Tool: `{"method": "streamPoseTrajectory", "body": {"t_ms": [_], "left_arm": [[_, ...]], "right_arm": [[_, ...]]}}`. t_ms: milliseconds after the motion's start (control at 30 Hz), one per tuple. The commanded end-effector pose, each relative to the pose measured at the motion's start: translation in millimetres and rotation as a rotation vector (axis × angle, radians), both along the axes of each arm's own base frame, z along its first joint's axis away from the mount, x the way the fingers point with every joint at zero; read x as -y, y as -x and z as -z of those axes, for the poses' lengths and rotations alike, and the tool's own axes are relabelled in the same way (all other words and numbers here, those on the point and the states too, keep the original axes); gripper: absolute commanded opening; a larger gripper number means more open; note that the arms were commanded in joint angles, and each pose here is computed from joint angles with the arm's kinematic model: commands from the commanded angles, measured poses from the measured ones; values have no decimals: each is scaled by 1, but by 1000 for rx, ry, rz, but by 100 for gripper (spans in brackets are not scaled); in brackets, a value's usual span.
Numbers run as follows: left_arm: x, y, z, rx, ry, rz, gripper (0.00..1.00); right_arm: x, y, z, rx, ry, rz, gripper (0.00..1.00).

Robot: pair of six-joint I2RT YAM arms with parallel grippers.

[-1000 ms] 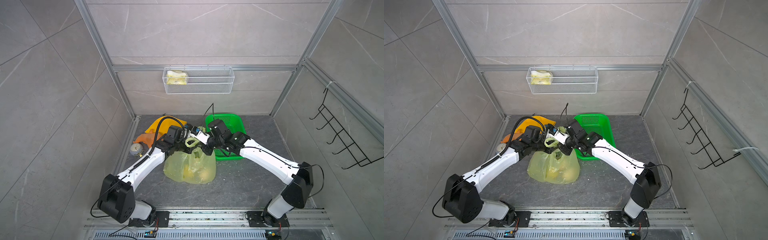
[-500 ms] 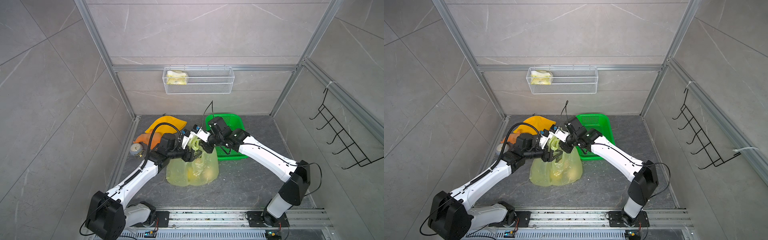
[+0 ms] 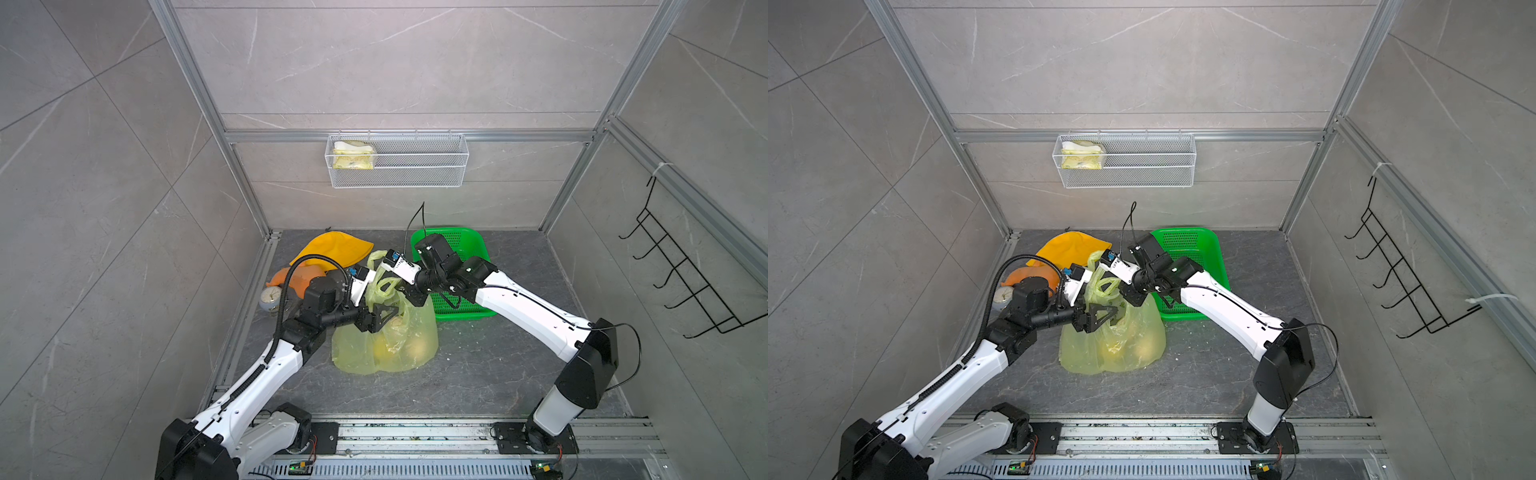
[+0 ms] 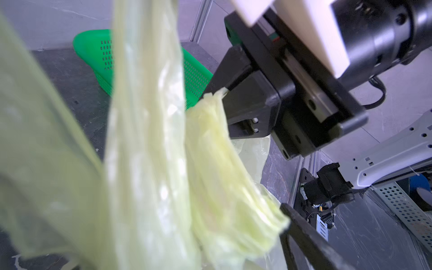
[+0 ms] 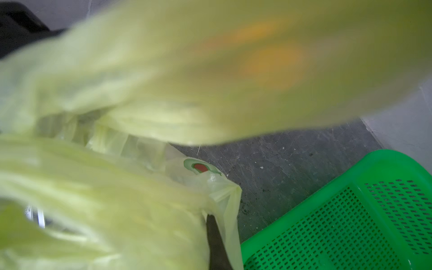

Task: Place the pears into plastic bags & tie knots
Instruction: Tie the plastic bag at the center of the board.

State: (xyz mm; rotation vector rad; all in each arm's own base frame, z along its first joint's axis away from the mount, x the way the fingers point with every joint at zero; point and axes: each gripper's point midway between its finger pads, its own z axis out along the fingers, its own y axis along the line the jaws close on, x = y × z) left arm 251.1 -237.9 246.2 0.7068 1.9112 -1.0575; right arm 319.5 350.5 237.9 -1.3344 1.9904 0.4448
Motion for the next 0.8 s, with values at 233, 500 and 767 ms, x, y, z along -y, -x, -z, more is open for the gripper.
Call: {"method": "streamPoseTrajectory", "body": {"t_ms": [233, 500, 767], "left_arm": [[12, -20, -28, 54, 113, 3, 88], [8, -27, -38, 99, 162, -31, 86], [9, -34, -41, 100, 192, -39, 39]], "right_arm": [[-19, 18, -3, -55, -33, -63, 0], [-25, 26, 2, -73, -33, -93, 0], [-29, 31, 2, -78, -41, -115, 0]]}}
